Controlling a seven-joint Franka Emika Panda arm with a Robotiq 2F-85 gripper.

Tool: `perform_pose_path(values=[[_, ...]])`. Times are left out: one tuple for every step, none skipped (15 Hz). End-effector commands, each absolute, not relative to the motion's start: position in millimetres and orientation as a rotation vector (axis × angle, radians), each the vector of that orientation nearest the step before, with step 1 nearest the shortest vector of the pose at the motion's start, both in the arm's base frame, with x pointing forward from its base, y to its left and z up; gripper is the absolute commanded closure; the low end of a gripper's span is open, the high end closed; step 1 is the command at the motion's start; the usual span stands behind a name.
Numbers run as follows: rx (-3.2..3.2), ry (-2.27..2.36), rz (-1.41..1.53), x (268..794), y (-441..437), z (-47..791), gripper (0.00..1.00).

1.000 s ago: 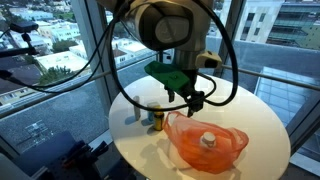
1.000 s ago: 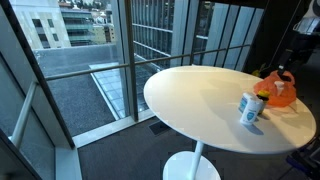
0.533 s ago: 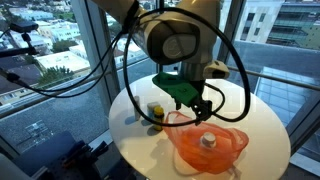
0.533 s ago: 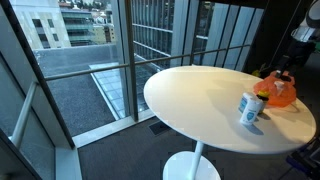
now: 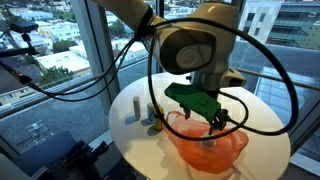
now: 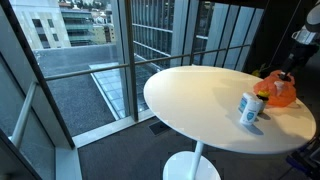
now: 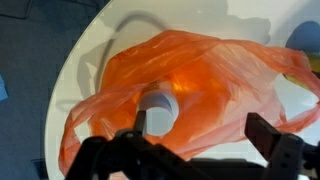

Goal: Take the white pill bottle out of the plastic bag and put it on the table

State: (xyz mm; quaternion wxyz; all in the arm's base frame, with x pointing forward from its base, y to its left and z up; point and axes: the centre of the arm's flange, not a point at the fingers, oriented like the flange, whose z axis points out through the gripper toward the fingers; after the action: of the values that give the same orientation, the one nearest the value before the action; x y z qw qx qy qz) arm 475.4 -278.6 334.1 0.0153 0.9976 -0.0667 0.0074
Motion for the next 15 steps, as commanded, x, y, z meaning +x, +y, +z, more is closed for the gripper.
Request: perform_pose_path(values=[[3.103,-0.119,0.042,488,-302,333,0.0],[3.101,-0.114,0.042,491,-307,331,0.0],[3.098,-0.107,0.046,492,-309,330,0.0],[3.102,-0.099,0.044,495,-312,328,0.0],[3.104,-0.086,0.042,499,-313,327,0.0],[3.105,-0.076,0.041,502,-314,325,0.0],[3.108,-0.063,0.042,505,-314,324,0.0],[3.112,-0.052,0.043,509,-315,322,0.0],[3.115,-0.037,0.042,513,-315,320,0.0],[3.118,-0.026,0.042,517,-315,318,0.0],[3.121,-0.014,0.04,520,-315,316,0.0],[3.126,-0.006,0.035,523,-316,313,0.0],[3.127,-0.003,0.029,525,-317,311,0.0],[3.131,0.005,0.023,526,-318,308,0.0],[3.134,0.011,0.014,526,-319,305,0.0]])
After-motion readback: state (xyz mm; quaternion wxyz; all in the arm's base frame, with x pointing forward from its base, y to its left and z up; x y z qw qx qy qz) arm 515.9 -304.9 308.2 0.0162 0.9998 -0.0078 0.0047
